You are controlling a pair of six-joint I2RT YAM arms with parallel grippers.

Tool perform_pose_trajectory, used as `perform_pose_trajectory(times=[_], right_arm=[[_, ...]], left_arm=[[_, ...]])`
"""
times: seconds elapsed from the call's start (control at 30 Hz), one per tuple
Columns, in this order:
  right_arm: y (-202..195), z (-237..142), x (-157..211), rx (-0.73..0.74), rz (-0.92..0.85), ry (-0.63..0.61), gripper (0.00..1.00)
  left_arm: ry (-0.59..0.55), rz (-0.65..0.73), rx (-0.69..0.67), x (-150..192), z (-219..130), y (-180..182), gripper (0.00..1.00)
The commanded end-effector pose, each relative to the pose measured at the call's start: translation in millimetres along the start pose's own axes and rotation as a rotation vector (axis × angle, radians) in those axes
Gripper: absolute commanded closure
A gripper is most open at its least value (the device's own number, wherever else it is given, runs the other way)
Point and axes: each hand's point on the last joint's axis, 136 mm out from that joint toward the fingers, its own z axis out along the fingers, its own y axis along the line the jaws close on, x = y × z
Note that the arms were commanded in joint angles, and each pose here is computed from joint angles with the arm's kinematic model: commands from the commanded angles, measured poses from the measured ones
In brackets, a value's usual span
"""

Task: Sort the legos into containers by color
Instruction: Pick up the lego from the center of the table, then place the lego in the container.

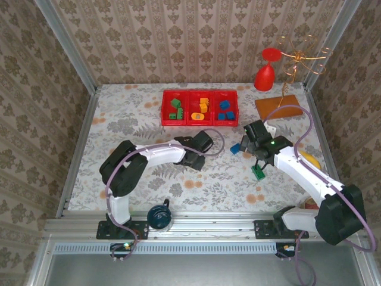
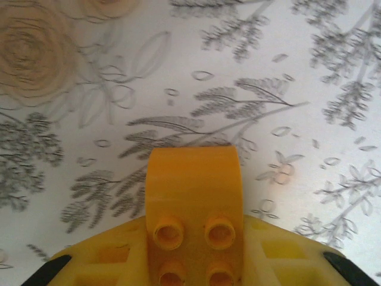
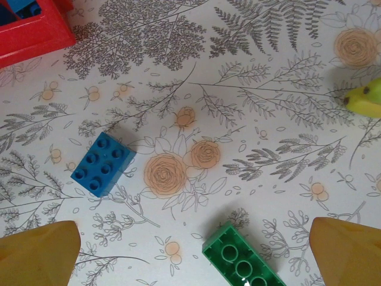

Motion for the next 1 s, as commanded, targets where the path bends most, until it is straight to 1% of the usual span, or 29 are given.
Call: perform_pose_trajectory(times=[0.0, 0.17, 0.47, 0.7, 0.97], right_arm=[[4, 8, 3, -0.009, 0.029, 0.017, 0.0], [13, 14, 5, -0.027, 0.03, 0.036, 0.0], [29, 24, 9, -0.047, 0.025, 0.07, 0.0], [39, 36, 17, -0.036, 0.005, 0.103, 0.0], [48, 46, 23, -0.025, -0.014, 0.127, 0.0]], left_arm=[[-0.089, -0.014, -0.026, -24, -23, 17, 0.72], [-0.18, -0.026, -0.045, -60, -44, 34, 0.72], [-0.379, -0.049, -0.104, -149, -77, 72, 0.72], [-0.466, -0.067, -0.138, -204, -77, 96, 0.71], [-0.518, -0.103, -0.173, -243, -66, 117, 0.69]])
